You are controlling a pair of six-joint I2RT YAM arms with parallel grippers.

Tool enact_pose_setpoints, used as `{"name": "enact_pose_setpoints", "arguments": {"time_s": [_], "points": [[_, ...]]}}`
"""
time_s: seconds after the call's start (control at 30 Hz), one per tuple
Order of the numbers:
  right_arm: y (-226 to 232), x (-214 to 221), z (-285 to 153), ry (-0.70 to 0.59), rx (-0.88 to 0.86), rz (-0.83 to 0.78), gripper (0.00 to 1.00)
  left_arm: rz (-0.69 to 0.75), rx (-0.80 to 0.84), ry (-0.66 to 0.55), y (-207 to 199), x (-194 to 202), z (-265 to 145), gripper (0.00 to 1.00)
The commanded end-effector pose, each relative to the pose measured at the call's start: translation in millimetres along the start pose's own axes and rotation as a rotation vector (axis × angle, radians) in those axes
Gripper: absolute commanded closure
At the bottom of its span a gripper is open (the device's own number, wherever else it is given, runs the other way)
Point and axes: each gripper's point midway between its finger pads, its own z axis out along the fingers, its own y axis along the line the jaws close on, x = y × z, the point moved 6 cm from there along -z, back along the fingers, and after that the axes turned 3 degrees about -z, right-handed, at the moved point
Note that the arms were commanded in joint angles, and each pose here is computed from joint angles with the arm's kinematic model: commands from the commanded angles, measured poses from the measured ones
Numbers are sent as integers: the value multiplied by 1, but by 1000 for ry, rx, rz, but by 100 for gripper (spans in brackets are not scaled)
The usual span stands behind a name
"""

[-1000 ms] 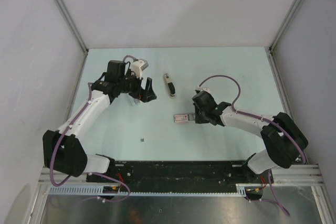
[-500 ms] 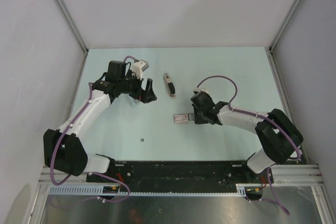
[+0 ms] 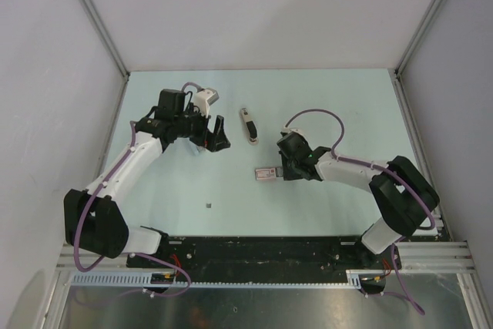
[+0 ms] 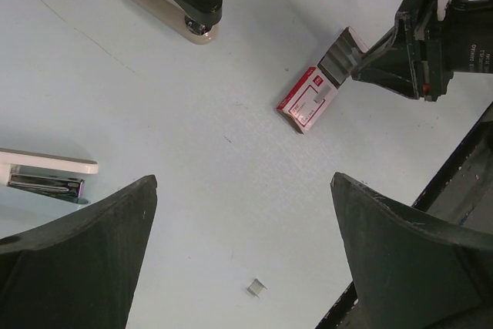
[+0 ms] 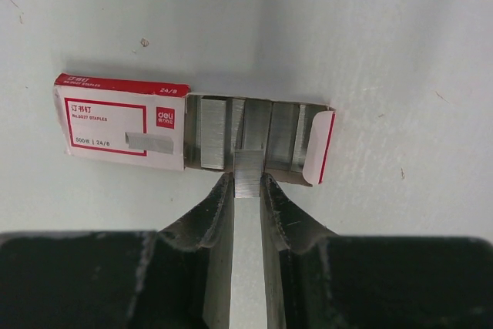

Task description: Unload the staples from the stapler

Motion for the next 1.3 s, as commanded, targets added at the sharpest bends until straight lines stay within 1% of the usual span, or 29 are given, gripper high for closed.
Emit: {"name": "enact_pose_setpoints", "arguments": {"time_s": [0.0,0.6,0.87,1.13,1.27], "points": [[7,-18,-1,-45,-12,-5,96,75,35,-23,-5,-7,-4,1],[1,-15,2,-14,8,-2,93,93,70,-38,-11,-8,-8,1],[2,-15,3,-9,0,-4,83,96,72,-41,-12,-9,-9,1],[3,-15,5,-3,-1,-4,79,97,72,-42,-12,-9,-9,1],[3,-14,5,3,3,-5,70,97,69,-44,-12,-10,-9,1]]}}
